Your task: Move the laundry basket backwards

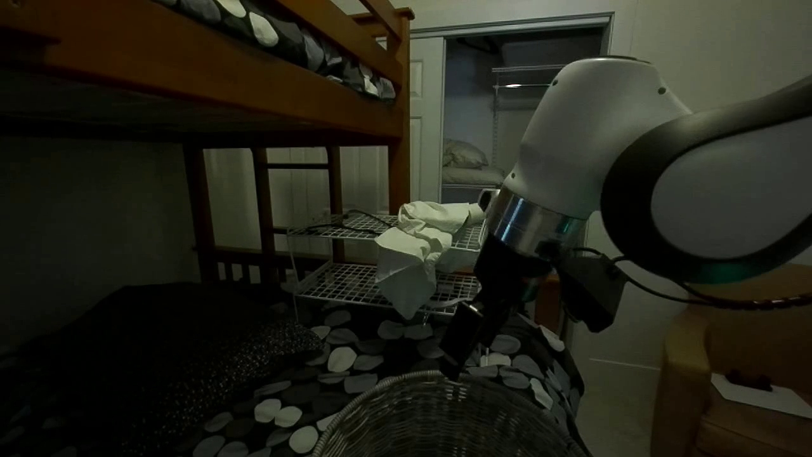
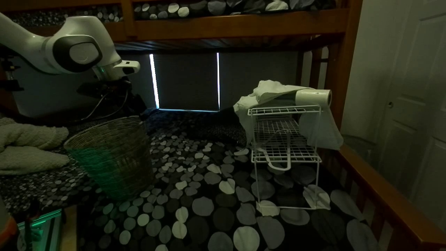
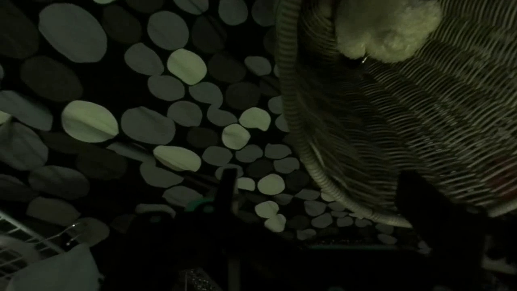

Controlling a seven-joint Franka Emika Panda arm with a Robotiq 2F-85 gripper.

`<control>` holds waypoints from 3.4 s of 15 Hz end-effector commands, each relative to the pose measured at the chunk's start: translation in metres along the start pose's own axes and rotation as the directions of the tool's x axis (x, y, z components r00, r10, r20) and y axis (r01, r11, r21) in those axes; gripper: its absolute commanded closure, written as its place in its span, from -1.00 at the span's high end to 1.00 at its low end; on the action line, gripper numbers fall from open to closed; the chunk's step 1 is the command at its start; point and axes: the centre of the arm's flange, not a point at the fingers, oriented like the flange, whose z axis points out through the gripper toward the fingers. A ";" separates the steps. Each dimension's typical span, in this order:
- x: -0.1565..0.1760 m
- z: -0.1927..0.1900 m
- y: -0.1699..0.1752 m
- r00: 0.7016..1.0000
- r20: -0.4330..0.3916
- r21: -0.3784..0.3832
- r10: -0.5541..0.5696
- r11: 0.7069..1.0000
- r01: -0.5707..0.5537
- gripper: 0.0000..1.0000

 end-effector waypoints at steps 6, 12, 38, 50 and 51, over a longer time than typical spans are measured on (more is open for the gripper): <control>-0.012 0.085 0.007 0.977 0.144 -0.080 0.157 0.986 -0.146 0.97; -0.012 0.084 -0.009 0.974 0.207 -0.029 0.091 0.996 -0.087 -0.12; 0.110 0.027 0.010 0.919 -0.127 0.216 0.374 0.914 -0.343 -0.94; 0.153 0.069 -0.048 0.872 -0.171 0.250 0.460 0.876 -0.413 -0.94; 0.165 0.077 -0.054 0.831 -0.187 0.282 0.525 0.839 -0.466 -0.94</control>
